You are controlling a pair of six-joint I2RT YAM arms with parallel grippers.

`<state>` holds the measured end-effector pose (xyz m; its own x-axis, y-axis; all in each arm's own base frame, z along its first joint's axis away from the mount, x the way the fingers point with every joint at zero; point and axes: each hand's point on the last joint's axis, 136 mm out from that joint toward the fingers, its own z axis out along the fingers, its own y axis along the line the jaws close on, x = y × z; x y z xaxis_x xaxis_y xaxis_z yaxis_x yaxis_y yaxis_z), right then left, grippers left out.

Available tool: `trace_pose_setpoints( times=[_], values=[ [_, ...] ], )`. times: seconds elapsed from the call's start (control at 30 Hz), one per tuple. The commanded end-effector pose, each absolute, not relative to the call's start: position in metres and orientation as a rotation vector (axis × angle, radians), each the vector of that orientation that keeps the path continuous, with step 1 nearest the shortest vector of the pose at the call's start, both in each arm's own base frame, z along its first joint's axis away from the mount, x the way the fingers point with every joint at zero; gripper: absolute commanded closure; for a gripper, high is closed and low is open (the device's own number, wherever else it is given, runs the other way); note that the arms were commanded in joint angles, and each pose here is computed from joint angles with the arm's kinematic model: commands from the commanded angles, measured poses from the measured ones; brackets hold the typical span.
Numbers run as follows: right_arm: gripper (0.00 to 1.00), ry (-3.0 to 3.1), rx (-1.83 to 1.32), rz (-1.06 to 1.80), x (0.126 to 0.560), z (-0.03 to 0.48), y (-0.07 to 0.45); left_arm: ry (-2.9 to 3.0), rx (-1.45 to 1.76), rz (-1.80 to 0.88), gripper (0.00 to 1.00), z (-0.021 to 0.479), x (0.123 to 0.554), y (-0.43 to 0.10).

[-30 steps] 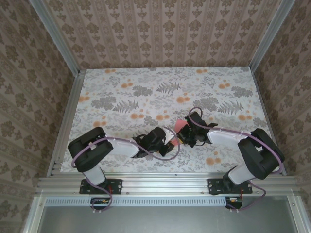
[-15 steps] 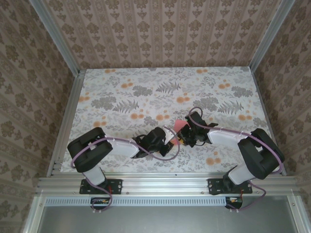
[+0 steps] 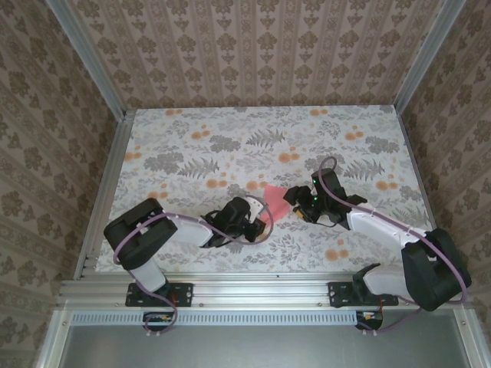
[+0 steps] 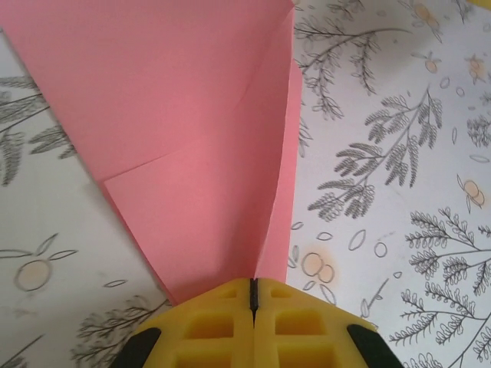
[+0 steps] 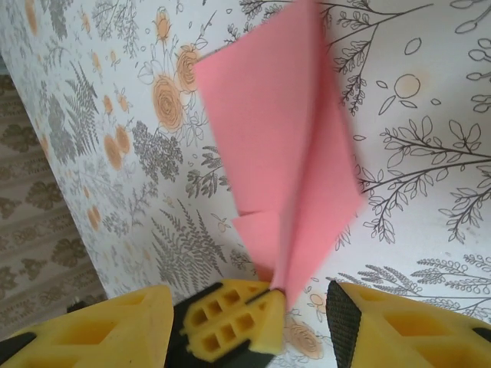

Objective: Fold a paper plane with a square sheet of paper (pick it up from the middle)
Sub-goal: Fourth fold the wing at the center of the table.

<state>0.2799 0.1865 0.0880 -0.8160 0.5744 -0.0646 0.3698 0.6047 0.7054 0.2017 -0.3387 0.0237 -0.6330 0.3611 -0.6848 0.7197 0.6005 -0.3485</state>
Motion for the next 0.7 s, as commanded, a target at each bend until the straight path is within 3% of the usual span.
trace_pose_setpoints(
  times=[0.0, 0.13, 0.47, 0.67],
  values=[
    [0.43, 2.568, 0.537, 1.034, 0.275, 0.088, 0.192, 2.336, 0.780, -0.935, 0.97, 0.015, 0.196, -0.334],
    [0.48, 2.560, 0.405, 1.075, 0.281, 0.086, 0.203, 2.350, 0.722, -0.978, 0.98, 0.014, 0.201, -0.329],
    [0.74, 2.597, 0.177, 1.121, 0.300, 0.066, 0.232, 2.352, 0.659, -1.084, 1.00, 0.016, 0.206, -0.323],
    [0.90, 2.646, 0.198, 1.052, 0.312, 0.051, 0.232, 2.363, 0.619, -1.099, 1.00, 0.016, 0.209, -0.319]
  ],
)
